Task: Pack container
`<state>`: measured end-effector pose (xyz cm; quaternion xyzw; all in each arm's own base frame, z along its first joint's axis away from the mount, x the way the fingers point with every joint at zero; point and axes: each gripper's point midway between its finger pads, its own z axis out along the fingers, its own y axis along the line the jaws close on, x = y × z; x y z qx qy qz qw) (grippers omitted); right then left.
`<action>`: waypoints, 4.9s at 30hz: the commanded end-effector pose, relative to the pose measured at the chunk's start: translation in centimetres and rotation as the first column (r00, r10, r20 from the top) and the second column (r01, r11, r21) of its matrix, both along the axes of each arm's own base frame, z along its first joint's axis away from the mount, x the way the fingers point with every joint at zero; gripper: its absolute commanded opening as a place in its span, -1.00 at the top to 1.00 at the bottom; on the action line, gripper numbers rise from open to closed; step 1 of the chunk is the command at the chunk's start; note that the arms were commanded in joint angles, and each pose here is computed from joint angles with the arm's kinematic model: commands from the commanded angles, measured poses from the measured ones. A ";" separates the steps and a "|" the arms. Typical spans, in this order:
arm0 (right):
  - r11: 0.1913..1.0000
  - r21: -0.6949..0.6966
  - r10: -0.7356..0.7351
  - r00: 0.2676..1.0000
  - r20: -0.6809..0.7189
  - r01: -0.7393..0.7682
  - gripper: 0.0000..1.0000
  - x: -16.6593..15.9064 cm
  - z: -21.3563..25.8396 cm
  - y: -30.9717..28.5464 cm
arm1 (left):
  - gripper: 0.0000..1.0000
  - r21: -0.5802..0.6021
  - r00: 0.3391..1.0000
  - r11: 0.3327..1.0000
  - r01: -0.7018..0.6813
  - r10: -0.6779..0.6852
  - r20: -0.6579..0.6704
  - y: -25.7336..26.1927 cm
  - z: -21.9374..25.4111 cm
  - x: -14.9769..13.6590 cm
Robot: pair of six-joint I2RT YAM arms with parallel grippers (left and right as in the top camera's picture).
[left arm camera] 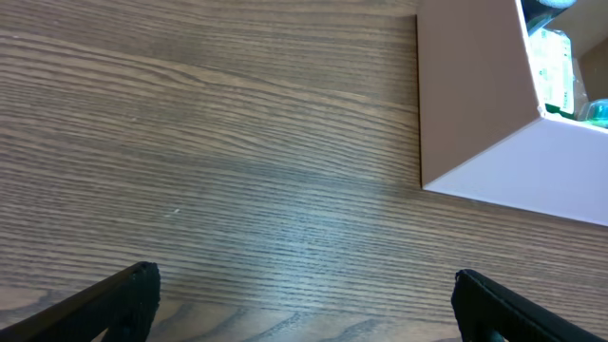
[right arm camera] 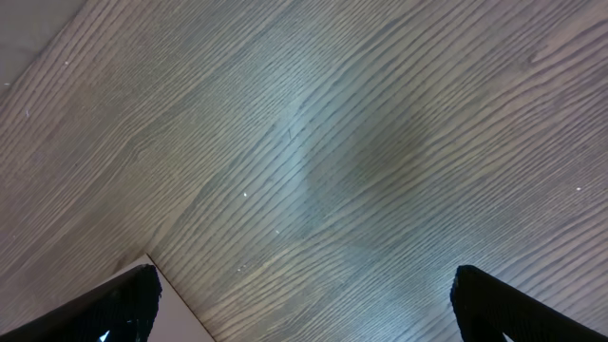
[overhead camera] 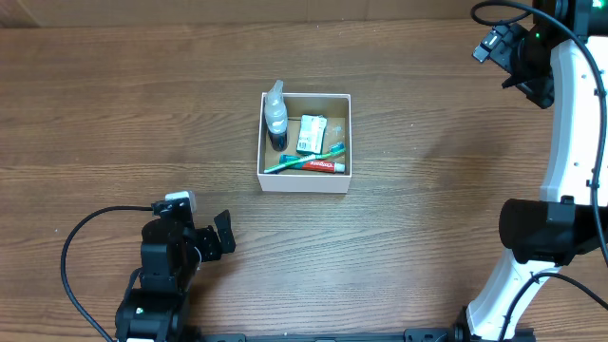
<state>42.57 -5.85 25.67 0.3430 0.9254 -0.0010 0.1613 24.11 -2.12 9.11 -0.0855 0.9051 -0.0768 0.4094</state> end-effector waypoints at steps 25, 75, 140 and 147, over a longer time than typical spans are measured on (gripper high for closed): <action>1.000 -0.001 -0.003 1.000 0.022 0.003 -1.00 0.0 0.6 -0.1 | -1.00 -0.023 0.966 1.000 0.016 -0.010 0.259 -0.4 3.8 1.8; 1.000 -0.001 -0.003 1.000 0.022 0.003 -1.00 0.0 0.6 -0.1 | -1.00 0.002 0.801 0.997 -0.075 0.059 0.596 2.1 6.5 0.5; 0.949 -0.244 0.286 0.220 0.933 -0.199 -1.00 -18.3 -5.9 8.0 | -1.00 0.002 0.801 0.997 -0.075 0.059 0.595 2.1 6.5 0.5; 0.932 -0.294 0.347 0.283 0.894 -0.213 -1.00 -18.0 -8.6 7.9 | -1.00 0.002 0.801 0.997 -0.075 0.059 0.596 2.1 6.5 0.5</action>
